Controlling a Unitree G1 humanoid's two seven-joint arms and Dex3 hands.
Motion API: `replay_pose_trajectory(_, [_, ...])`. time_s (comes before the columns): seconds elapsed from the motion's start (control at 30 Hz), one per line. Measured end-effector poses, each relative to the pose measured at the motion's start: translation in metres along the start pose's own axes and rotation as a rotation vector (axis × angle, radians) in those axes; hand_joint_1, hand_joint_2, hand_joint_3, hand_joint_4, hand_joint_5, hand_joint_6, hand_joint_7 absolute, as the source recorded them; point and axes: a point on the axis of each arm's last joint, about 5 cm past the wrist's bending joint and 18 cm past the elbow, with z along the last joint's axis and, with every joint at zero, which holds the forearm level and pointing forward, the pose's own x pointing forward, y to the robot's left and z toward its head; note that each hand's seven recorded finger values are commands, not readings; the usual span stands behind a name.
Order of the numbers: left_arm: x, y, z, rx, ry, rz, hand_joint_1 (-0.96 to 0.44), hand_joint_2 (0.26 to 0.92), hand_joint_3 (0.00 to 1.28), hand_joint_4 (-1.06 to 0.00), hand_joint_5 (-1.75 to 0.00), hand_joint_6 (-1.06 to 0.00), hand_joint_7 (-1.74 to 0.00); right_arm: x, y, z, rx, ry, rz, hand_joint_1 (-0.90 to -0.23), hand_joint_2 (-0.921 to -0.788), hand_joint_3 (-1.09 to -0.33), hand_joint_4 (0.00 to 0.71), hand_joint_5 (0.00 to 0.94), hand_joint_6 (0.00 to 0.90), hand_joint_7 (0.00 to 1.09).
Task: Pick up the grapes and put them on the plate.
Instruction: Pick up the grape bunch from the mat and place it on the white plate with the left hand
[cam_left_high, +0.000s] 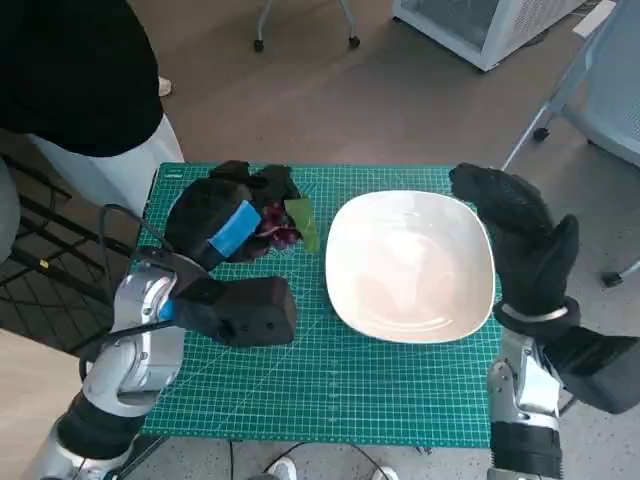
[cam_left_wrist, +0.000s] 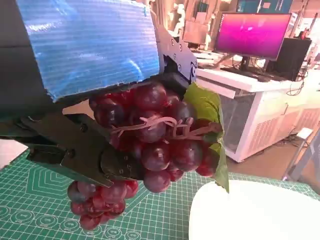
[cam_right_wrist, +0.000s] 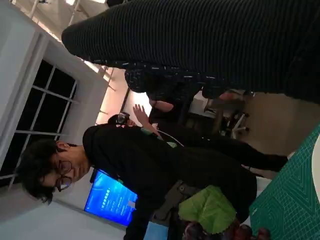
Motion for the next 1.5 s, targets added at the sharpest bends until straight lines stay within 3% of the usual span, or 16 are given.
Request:
replay_pose_trajectory(0.37, [0.003, -0.003, 0.005, -0.018, -0.010, -0.026, 0.00, 0.921, 0.16, -0.57, -1.32, -0.55, -1.21, -0.0003, -0.001, 0.001, -0.002, -0.003, -0.007, -0.520, -0.921, -0.617, 0.251, 0.004, 0.000, 0.50])
replay_pose_trajectory(0.47, [0.005, -0.004, 0.010, -0.016, -0.030, -0.027, 0.00, 0.921, 0.18, -0.54, -1.33, -0.53, -1.27, -0.0004, -0.002, 0.001, -0.003, -0.004, -0.008, -0.516, -0.921, -0.618, 0.251, 0.004, 0.000, 0.50])
replay_pose_trajectory(0.83, [0.029, -0.005, 0.052, 0.017, -0.184, -0.049, 0.00, 0.921, 0.19, -0.52, -1.33, -0.52, -1.30, 0.0003, -0.003, 0.002, -0.006, -0.009, -0.010, -0.511, -0.921, -0.614, 0.254, 0.005, 0.004, 0.50])
replay_pose_trajectory(1.07, [0.053, -0.010, 0.077, 0.061, -0.269, -0.107, 0.00, 0.921, 0.16, -0.59, -1.35, -0.53, -1.19, -0.0005, -0.007, 0.004, -0.004, -0.021, -0.020, -0.517, -0.921, -0.600, 0.260, 0.006, 0.014, 0.49])
replay_pose_trajectory(1.5, [0.086, -0.037, 0.106, 0.070, -0.277, -0.302, 0.00, 0.921, 0.18, -0.55, -1.35, -0.50, -1.26, -0.0048, -0.013, 0.009, -0.001, -0.052, -0.050, -0.528, -0.921, -0.557, 0.266, 0.005, 0.041, 0.45])
